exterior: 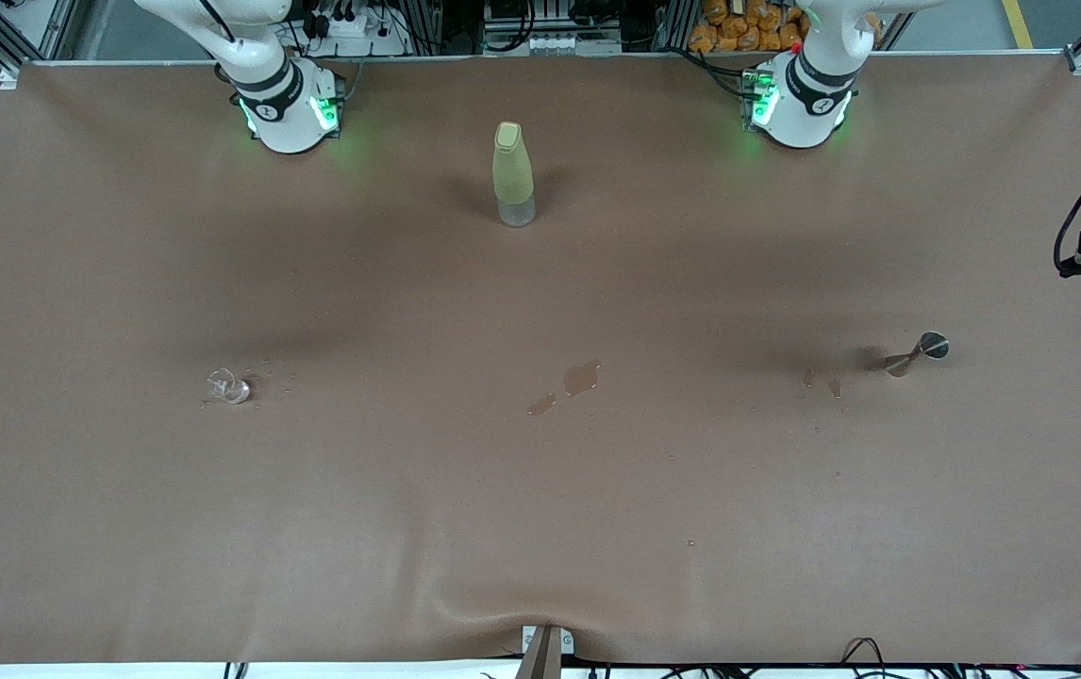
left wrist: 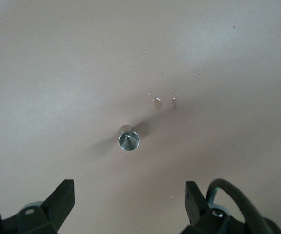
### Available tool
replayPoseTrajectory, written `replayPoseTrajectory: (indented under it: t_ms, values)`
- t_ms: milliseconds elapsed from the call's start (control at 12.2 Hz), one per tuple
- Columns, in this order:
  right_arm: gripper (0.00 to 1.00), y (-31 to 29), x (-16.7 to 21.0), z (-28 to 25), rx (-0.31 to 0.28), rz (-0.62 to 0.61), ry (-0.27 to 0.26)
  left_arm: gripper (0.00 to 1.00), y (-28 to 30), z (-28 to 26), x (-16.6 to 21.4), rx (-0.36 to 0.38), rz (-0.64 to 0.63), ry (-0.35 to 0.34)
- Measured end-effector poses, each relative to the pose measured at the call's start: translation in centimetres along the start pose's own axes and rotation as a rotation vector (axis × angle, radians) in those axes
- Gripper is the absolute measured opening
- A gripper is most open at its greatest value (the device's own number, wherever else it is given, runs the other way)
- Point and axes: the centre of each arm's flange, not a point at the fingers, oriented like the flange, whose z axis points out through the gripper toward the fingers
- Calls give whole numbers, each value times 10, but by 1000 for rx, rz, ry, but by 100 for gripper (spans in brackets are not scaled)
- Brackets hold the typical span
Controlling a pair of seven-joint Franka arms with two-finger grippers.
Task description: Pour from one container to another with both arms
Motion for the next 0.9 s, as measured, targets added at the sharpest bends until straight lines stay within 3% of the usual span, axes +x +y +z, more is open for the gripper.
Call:
replayPoseTrajectory:
  t_ms: [328,492,655,901]
  values:
    - [100,19,-17,10,-42,-444,8,100,-52,44,-9,-142,125,71]
    - [100,23,-21,18,-43,-613,4,100,-80,63,-20,-204,240,141]
    - [100,26,-27,23,-36,-671,1,100,-113,88,-36,-255,343,225]
    - [100,29,-31,35,-23,-688,29,100,-146,134,-50,-310,448,287]
